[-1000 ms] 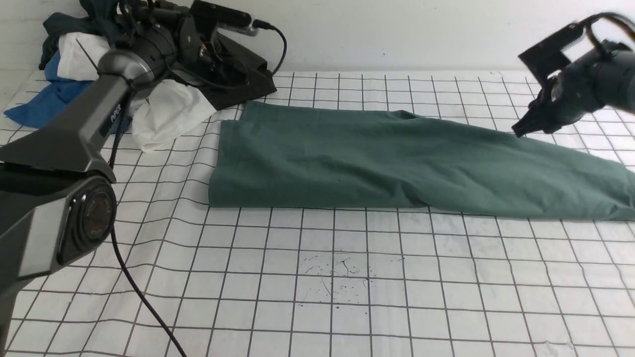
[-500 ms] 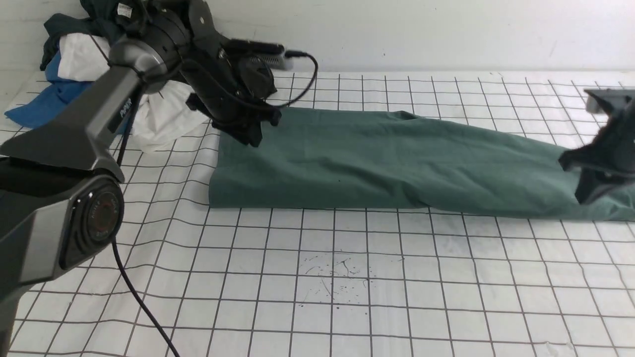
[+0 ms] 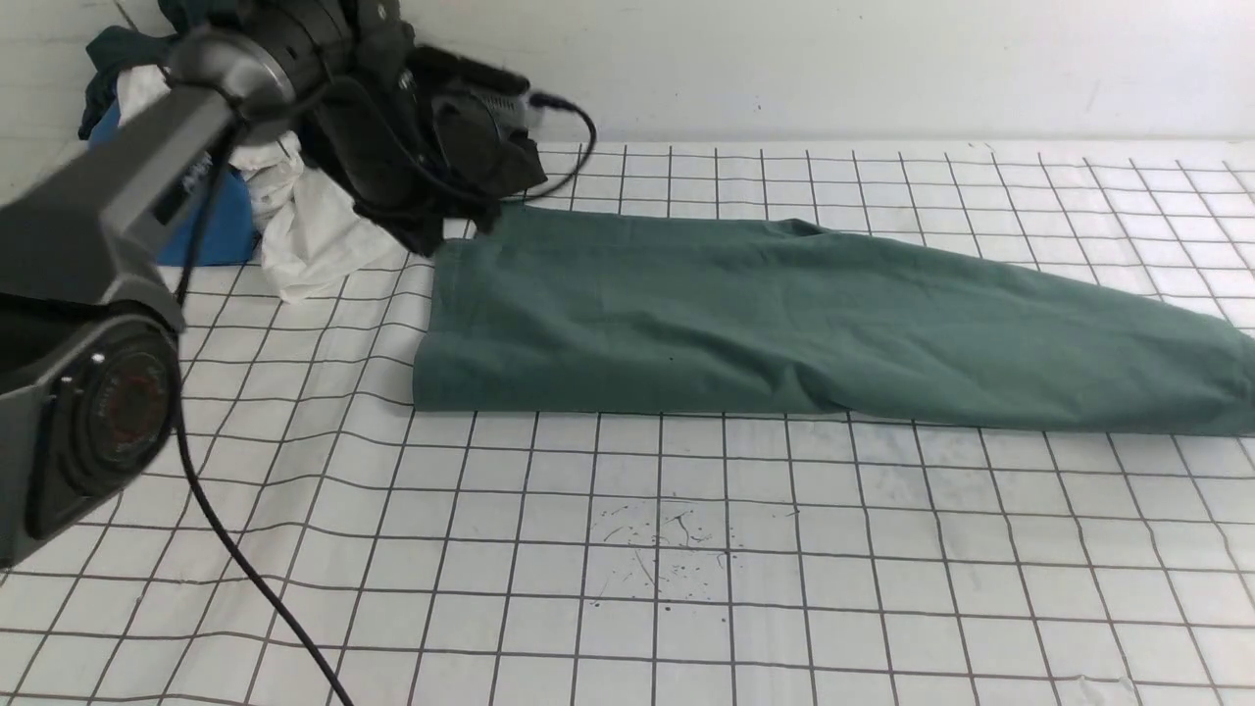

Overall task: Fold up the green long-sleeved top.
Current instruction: Use the right arm to clamp the right edge of the fabric

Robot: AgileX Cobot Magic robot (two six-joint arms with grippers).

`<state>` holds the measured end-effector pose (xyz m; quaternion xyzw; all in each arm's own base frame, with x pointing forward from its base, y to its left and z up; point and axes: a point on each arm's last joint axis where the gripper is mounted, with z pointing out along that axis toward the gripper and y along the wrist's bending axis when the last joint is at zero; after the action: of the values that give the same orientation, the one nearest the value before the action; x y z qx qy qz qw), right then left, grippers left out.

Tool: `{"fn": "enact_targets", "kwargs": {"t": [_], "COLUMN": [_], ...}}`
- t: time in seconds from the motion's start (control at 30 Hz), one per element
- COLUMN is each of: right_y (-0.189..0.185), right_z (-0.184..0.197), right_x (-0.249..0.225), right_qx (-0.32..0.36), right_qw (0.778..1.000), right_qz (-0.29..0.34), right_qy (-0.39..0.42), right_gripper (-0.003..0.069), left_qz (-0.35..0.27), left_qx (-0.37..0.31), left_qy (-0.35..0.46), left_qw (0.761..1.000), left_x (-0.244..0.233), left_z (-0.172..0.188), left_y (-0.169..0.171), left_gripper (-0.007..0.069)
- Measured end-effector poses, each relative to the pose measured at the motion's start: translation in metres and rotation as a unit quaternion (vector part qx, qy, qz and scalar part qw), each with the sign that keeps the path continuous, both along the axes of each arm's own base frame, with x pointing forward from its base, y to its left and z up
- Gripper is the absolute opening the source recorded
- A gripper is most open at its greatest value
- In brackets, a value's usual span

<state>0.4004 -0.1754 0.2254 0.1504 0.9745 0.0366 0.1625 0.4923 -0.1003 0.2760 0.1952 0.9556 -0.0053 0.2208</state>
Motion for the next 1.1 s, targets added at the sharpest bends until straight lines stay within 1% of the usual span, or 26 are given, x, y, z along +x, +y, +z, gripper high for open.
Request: {"fn": "enact_targets", "kwargs": {"t": [0.03, 0.07, 0.1, 0.13, 0.17, 0.23, 0.27, 0.3, 0.33, 0.4, 0.47, 0.53, 0.57, 0.63, 0.67, 0.7, 0.73, 0.77, 0.8, 0.83, 0.87, 0.97, 1.0, 1.03, 1.07, 1.1], "right_y": [0.001, 0.002, 0.003, 0.003, 0.003, 0.002, 0.001, 0.001, 0.001, 0.001, 0.001, 0.001, 0.001, 0.001, 0.002, 0.002, 0.002, 0.002, 0.002, 0.001, 0.001, -0.006, -0.007, -0.01, -0.016, -0.018], "right_z": [0.0, -0.003, -0.003, -0.009, -0.014, -0.031, -0.037, -0.038, -0.05, -0.063, -0.075, -0.075, -0.076, -0.077, -0.078, -0.078, -0.078, -0.077, -0.077, -0.072, -0.072, -0.045, -0.043, -0.031, -0.009, 0.007], "right_x": [0.001, 0.003, 0.004, 0.006, 0.008, 0.012, 0.013, 0.013, 0.015, 0.018, 0.02, 0.021, 0.022, 0.023, 0.024, 0.024, 0.025, 0.026, 0.026, 0.028, 0.028, 0.03, 0.031, 0.03, 0.029, 0.028], "right_qx": [0.012, 0.022, 0.024, 0.033, 0.037, 0.046, 0.05, 0.052, 0.061, 0.071, 0.083, 0.09, 0.094, 0.099, 0.103, 0.104, 0.107, 0.106, 0.106, 0.1, 0.1, 0.047, 0.042, 0.019, -0.017, -0.036], "right_qw": [1.0, 1.0, 1.0, 0.999, 0.999, 0.999, 0.999, 0.999, 0.998, 0.997, 0.996, 0.996, 0.995, 0.995, 0.995, 0.994, 0.994, 0.994, 0.994, 0.995, 0.995, 0.998, 0.999, 0.999, 1.0, 0.999], "right_qz": [0.004, 0.012, 0.013, 0.016, 0.016, 0.014, 0.013, 0.012, 0.009, 0.004, -0.002, -0.007, -0.009, -0.012, -0.012, -0.012, -0.009, -0.004, -0.003, 0.007, 0.007, 0.032, 0.034, 0.034, 0.025, 0.017], "right_qy": [-0.009, -0.014, -0.015, -0.017, -0.016, -0.005, 0.0, 0.001, 0.009, 0.014, 0.018, 0.013, 0.012, 0.007, 0.006, 0.005, 0.004, 0.002, 0.002, 0.0, 0.001, 0.004, 0.004, 0.004, -0.001, -0.009], "right_gripper": [0.0036, 0.0075, 0.0082, 0.0126, 0.016, 0.0291, 0.0333, 0.0343, 0.0413, 0.0491, 0.052, 0.0499, 0.0466, 0.0375, 0.0296, 0.0282, 0.018, 0.0099, 0.0088, 0.003, 0.0027, 0.0015, 0.0015, 0.0015, 0.0015, 0.0015], "left_qz": [0.001, 0.002, 0.002, 0.001, 0.001, -0.002, -0.005, -0.005, -0.008, -0.013, -0.02, -0.023, -0.023, -0.023, -0.022, -0.022, -0.02, -0.017, -0.017, -0.012, -0.011, 0.034, 0.041, 0.051, 0.073, 0.084], "left_qx": [-0.003, -0.009, -0.009, -0.018, -0.023, -0.042, -0.046, -0.047, -0.048, -0.047, -0.042, -0.039, -0.037, -0.032, -0.028, -0.027, -0.018, -0.004, -0.004, 0.017, 0.016, 0.052, 0.053, 0.06, 0.066, 0.07], "left_qy": [-0.025, -0.052, -0.052, -0.088, -0.102, -0.151, -0.163, -0.166, -0.183, -0.196, -0.201, -0.194, -0.187, -0.167, -0.154, -0.152, -0.133, -0.114, -0.112, -0.09, -0.092, -0.052, -0.052, -0.041, -0.025, -0.015], "left_qw": [1.0, 0.999, 0.999, 0.996, 0.995, 0.988, 0.985, 0.985, 0.982, 0.979, 0.979, 0.98, 0.981, 0.985, 0.987, 0.988, 0.991, 0.993, 0.994, 0.996, 0.996, 0.997, 0.996, 0.996, 0.995, 0.994], "left_x": [-0.008, -0.018, -0.018, -0.035, -0.045, -0.078, -0.089, -0.092, -0.113, -0.139, -0.17, -0.19, -0.197, -0.212, -0.219, -0.22, -0.228, -0.235, -0.236, -0.246, -0.248, -0.274, -0.279, -0.285, -0.301, -0.311], "left_z": [0.025, 0.052, 0.052, 0.088, 0.106, 0.153, 0.166, 0.169, 0.188, 0.205, 0.215, 0.214, 0.212, 0.202, 0.194, 0.193, 0.182, 0.169, 0.167, 0.152, 0.153, 0.121, 0.118, 0.11, 0.093, 0.082], "left_y": [0.003, 0.005, 0.005, 0.008, 0.009, 0.015, 0.016, 0.017, 0.021, 0.026, 0.032, 0.036, 0.038, 0.041, 0.043, 0.043, 0.046, 0.049, 0.049, 0.055, 0.055, 0.069, 0.07, 0.073, 0.079, 0.082], "left_gripper": [0.0015, 0.0015, 0.0015, 0.0015, 0.0015, 0.0015, 0.0015, 0.0015, 0.0015, 0.0015, 0.0015, 0.0015, 0.0015, 0.0015, 0.0015, 0.0015, 0.0015, 0.0015, 0.0015, 0.0015, 0.0015, 0.0015, 0.0015, 0.0015, 0.0015, 0.0015]}}
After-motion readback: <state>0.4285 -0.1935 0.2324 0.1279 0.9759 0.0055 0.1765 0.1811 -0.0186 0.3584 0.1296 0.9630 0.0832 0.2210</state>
